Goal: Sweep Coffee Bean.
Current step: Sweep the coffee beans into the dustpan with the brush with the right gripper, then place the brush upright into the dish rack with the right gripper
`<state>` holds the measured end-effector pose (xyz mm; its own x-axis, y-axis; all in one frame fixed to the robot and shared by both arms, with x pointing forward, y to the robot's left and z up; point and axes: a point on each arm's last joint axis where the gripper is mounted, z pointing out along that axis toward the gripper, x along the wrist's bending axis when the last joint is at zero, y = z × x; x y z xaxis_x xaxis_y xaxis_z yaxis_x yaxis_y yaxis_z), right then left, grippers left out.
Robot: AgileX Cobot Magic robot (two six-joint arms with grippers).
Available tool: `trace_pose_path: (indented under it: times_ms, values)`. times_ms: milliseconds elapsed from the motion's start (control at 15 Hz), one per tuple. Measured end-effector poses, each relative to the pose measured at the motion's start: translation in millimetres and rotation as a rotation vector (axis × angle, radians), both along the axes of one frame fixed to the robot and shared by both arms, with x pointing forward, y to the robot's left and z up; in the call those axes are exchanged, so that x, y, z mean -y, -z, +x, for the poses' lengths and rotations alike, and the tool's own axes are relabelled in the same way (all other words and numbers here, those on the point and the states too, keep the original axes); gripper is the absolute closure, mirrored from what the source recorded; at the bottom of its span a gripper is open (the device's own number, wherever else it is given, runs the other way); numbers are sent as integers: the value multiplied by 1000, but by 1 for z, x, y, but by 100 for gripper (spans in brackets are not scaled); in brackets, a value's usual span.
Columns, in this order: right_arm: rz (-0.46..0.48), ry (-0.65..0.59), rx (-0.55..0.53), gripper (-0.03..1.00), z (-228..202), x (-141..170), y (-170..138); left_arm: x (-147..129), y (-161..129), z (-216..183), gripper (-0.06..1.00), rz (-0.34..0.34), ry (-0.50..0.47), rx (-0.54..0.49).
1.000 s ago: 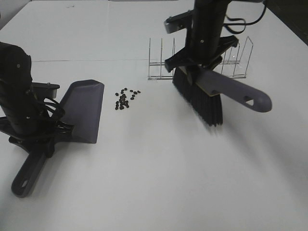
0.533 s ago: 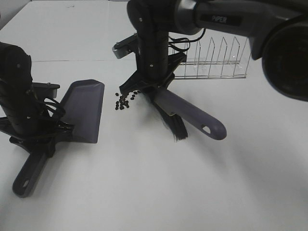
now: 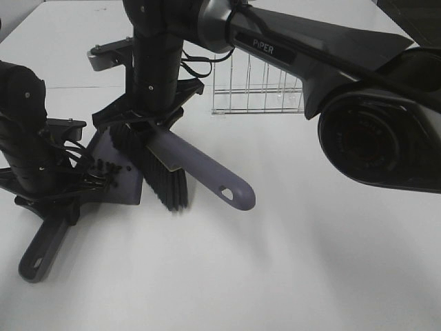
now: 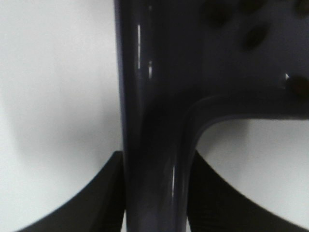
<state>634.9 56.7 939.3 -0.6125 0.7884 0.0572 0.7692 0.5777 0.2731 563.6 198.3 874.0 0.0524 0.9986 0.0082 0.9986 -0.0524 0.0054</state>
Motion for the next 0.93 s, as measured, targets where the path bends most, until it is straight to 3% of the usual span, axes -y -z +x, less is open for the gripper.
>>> trace_pose_path:
  times_ms: [267, 533, 800, 867, 933]
  values:
    - [-5, -2, 134, 70, 10, 1, -29, 0, 0, 0, 63, -1, 0, 1]
    - [-3, 45, 242, 70, 24, 31, -76, 0, 0, 0, 63, -2, 0, 0]
    - [22, 174, 331, 70, 49, 101, -132, 0, 0, 0, 63, -4, -2, 0]
    - [17, 224, 336, 70, 56, 128, -142, 0, 0, 0, 63, -4, -2, 0]
    - [-14, 312, 320, 70, 60, 180, -155, 0, 0, 0, 63, -4, -2, 0]
